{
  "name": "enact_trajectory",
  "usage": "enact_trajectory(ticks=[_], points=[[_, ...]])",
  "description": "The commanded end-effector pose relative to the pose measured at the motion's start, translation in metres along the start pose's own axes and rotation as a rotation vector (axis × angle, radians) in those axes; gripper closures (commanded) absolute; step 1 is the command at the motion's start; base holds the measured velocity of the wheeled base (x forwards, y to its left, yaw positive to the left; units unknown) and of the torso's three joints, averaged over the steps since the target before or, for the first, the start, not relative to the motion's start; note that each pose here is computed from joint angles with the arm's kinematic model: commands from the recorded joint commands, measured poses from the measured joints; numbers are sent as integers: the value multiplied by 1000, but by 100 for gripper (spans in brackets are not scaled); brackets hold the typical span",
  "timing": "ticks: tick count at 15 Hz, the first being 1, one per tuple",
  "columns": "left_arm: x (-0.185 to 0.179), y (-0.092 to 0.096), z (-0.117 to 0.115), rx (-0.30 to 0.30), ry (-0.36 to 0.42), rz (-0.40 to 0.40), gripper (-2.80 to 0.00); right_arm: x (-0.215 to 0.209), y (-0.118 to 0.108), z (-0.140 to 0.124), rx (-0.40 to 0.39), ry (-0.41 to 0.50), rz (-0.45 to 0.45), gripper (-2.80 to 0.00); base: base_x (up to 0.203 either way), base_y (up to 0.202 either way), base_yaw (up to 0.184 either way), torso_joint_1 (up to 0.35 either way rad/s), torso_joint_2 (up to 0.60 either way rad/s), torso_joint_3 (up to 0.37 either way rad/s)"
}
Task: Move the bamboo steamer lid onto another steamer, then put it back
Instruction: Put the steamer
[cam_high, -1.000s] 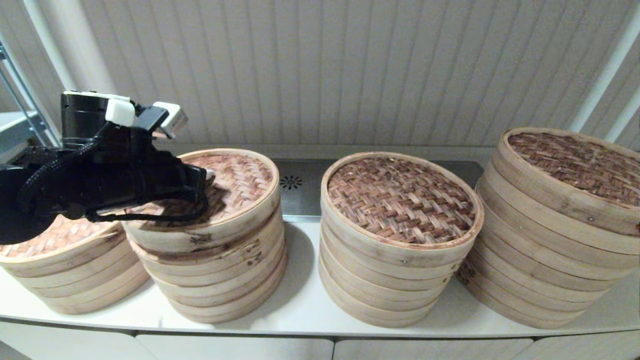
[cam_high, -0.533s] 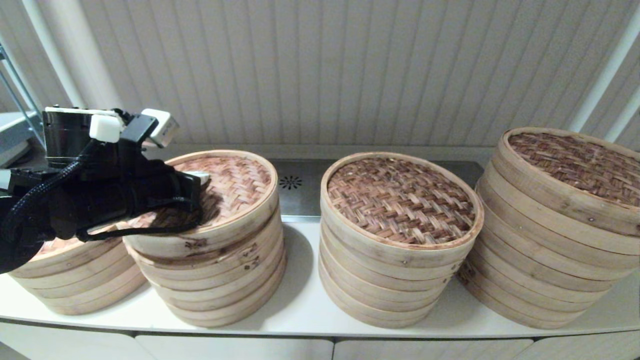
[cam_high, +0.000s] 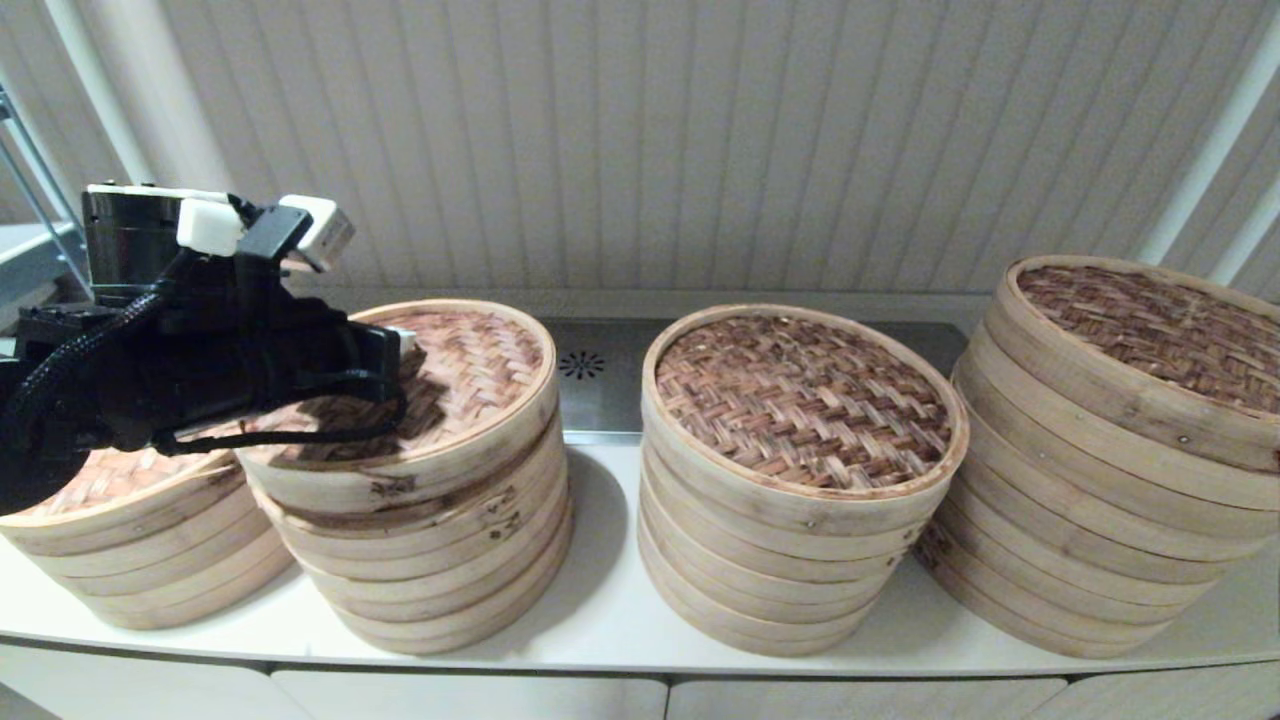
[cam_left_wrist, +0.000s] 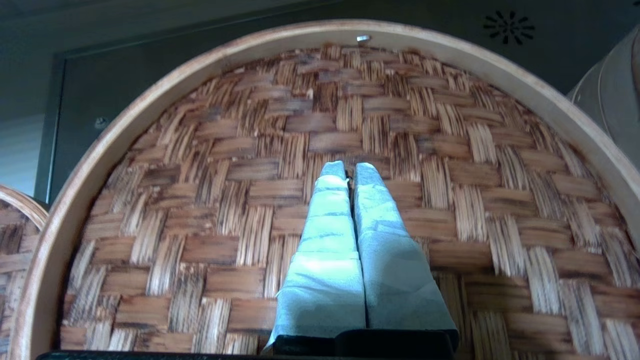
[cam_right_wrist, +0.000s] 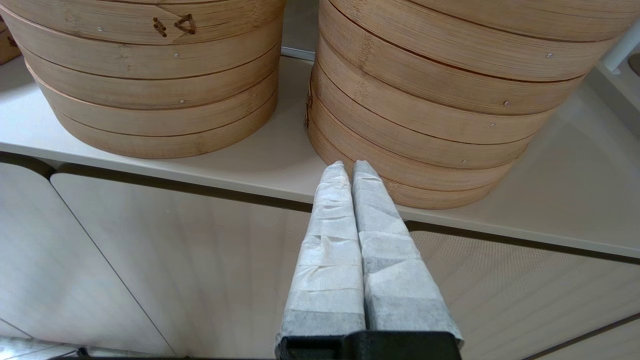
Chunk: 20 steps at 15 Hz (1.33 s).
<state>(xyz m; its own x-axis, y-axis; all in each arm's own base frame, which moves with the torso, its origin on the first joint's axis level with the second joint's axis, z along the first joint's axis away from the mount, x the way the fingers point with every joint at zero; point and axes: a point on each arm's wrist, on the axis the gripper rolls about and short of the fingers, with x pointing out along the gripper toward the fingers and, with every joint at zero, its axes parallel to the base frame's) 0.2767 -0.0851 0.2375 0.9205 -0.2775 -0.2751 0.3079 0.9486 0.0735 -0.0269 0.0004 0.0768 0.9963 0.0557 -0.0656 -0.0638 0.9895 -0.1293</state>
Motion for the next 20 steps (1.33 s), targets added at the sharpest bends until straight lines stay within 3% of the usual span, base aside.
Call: enact_trajectory(ticks=[1,6,20], points=[[-7,1,9,0,-44,10,0,0,0,0,-1,-3,1,0,0,0,0,0,0,0],[-21,1,7,3,-31,10,0,0,0,0,-1,-3,1,0,0,0,0,0,0,0],[3,-3,-14,5,54,-14,0,0,0,0,1,-1,0,0,0,0,0,0,0,0]])
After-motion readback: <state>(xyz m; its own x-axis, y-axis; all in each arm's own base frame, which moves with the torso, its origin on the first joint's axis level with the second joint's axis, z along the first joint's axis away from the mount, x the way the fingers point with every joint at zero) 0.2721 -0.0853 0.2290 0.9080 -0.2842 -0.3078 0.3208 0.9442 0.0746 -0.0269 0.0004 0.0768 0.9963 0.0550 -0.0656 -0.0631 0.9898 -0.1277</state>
